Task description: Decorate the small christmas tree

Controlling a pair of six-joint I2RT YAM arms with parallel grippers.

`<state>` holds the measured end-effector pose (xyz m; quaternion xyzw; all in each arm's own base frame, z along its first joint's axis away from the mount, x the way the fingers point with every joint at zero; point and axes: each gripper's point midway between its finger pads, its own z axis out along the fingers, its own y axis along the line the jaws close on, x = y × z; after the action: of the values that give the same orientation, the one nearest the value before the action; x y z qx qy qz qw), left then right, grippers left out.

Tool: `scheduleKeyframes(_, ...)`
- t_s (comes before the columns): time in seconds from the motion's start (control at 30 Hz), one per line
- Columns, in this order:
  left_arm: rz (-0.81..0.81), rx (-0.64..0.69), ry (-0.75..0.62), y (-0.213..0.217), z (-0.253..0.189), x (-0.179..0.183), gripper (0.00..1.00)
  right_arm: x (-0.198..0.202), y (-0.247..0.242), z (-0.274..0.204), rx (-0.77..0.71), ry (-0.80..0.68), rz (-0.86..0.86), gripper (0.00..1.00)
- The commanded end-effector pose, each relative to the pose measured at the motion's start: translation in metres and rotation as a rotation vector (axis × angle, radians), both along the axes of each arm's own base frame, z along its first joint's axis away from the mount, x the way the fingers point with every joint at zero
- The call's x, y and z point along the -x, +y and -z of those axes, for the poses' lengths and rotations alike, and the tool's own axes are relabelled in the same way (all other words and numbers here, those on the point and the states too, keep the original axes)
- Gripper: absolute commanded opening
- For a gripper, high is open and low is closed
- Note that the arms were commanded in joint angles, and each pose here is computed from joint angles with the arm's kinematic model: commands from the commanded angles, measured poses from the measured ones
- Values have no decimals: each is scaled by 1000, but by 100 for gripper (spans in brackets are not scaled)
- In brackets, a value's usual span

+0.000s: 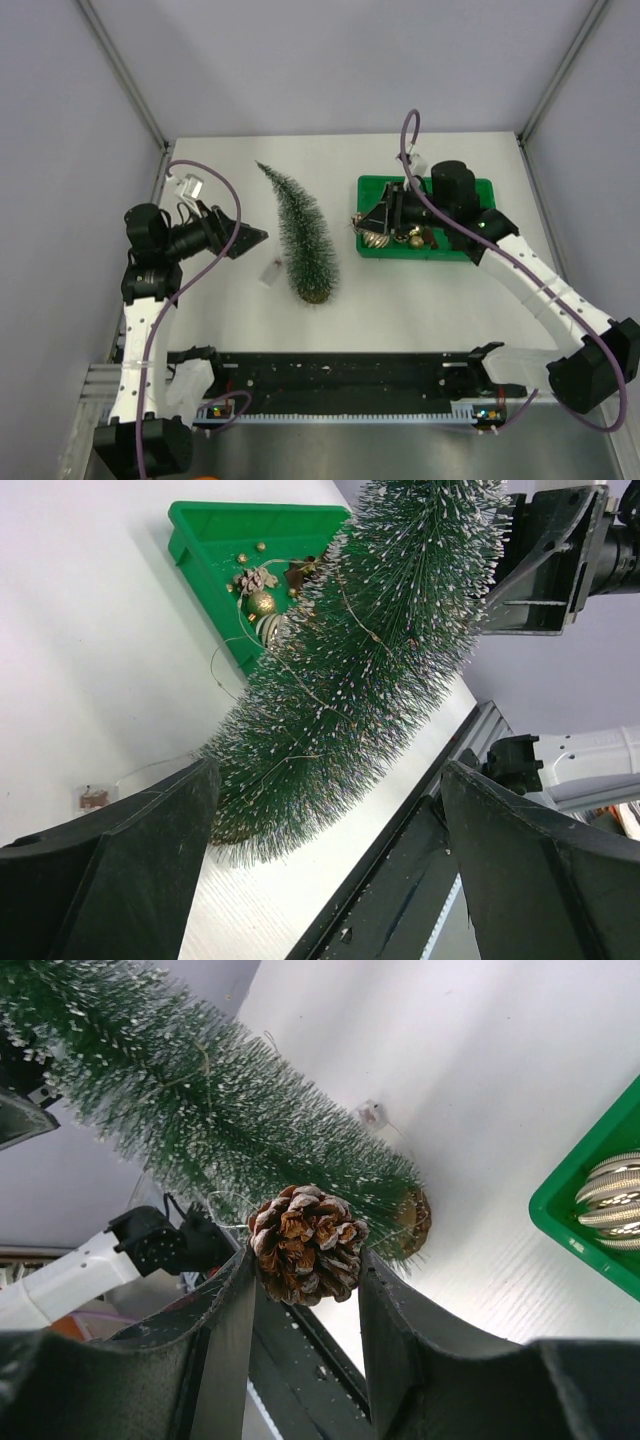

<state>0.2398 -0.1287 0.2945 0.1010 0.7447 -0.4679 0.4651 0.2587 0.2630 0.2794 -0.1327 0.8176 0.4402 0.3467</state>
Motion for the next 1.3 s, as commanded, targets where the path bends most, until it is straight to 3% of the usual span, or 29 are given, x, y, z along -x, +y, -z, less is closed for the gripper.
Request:
scheduleKeyframes(0.0, 8, 8, -31, -2, -7, -2, 99, -3, 3, -7, -17, -76, 2, 35)
scheduleKeyframes(0.5, 66, 36, 47, -20, 1, -14, 98, 2, 10, -1, -44, -74, -18, 34)
scheduleKeyframes(1.07, 146, 101, 33, -44, -11, -25, 84, 1, 31, 1, -52, -59, -35, 33)
scheduleKeyframes(1.27, 162, 127, 34, -48, -4, -21, 69, -1, 37, 7, -45, -47, -40, 33)
